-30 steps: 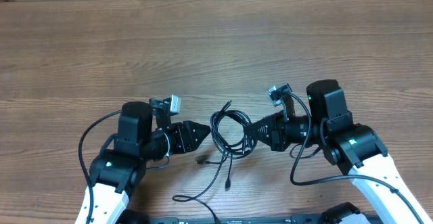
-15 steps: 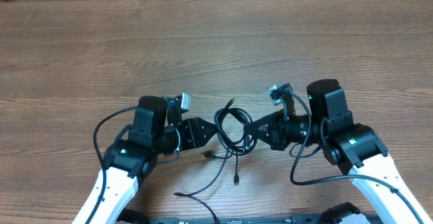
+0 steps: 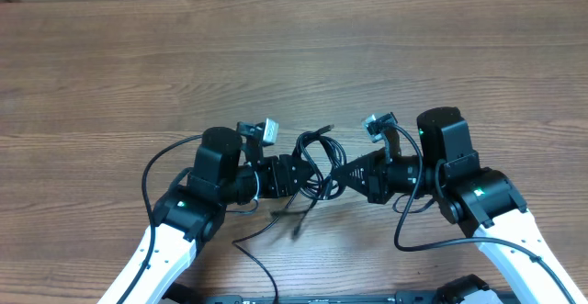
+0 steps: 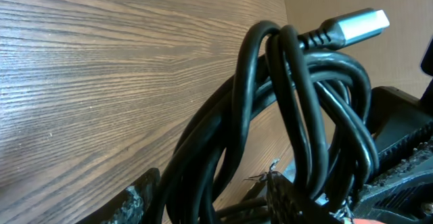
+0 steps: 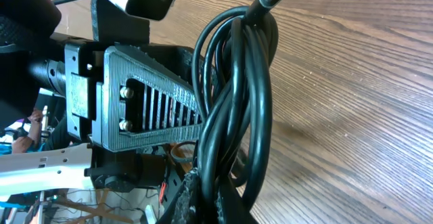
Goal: Untangle cables
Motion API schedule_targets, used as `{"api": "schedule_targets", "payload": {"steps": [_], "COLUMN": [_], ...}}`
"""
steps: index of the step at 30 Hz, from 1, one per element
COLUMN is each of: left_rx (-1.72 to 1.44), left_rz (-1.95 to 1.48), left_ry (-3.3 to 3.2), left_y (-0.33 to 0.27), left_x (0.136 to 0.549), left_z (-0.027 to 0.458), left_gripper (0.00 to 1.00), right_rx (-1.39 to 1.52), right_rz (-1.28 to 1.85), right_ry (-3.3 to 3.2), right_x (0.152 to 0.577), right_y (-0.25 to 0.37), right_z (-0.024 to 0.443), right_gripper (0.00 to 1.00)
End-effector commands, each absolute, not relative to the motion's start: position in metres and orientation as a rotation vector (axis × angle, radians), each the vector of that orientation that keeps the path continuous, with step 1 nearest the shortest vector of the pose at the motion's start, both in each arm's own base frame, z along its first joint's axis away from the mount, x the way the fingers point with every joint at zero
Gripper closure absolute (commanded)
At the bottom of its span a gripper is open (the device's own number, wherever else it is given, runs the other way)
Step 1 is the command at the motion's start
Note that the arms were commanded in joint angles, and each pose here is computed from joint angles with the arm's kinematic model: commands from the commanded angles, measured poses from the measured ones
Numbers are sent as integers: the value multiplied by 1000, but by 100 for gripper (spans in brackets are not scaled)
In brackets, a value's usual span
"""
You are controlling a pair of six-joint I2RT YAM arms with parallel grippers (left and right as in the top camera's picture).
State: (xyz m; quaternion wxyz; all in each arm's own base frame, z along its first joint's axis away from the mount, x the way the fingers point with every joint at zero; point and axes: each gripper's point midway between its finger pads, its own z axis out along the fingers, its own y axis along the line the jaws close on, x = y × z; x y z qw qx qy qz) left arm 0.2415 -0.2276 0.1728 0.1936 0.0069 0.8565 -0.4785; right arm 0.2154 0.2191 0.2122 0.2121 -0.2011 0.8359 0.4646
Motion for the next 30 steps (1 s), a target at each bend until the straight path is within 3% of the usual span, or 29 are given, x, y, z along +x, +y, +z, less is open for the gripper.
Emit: {"api": "schedule_targets", "payload": {"steps": [1,10,15,24,30], "left_rx": [101,126,-78,40,-60], "left_rz": [-1386,-1400,-1254,-1234,-1170], "left_ry": [2376,2353,2450,2363,2435], "left_y": [-236,-225,-185,-177,-169], "left_x": [236,235,238,231,233], "left_z": [184,190,170,189,173], "left_gripper": [50,48,45,39,42], "right_rx": [-607,-599,-583,-575,-574], "right_rz": [1310,1298,1270,1250,1251], "right_ry": [2268,2277,2292,2296,2287], "right_x": [213,214,216,218,219], "right_y": [225,224,222,221,221], "right_z": [227,226,223,221,223], "right_gripper": [96,96,96,96,96]}}
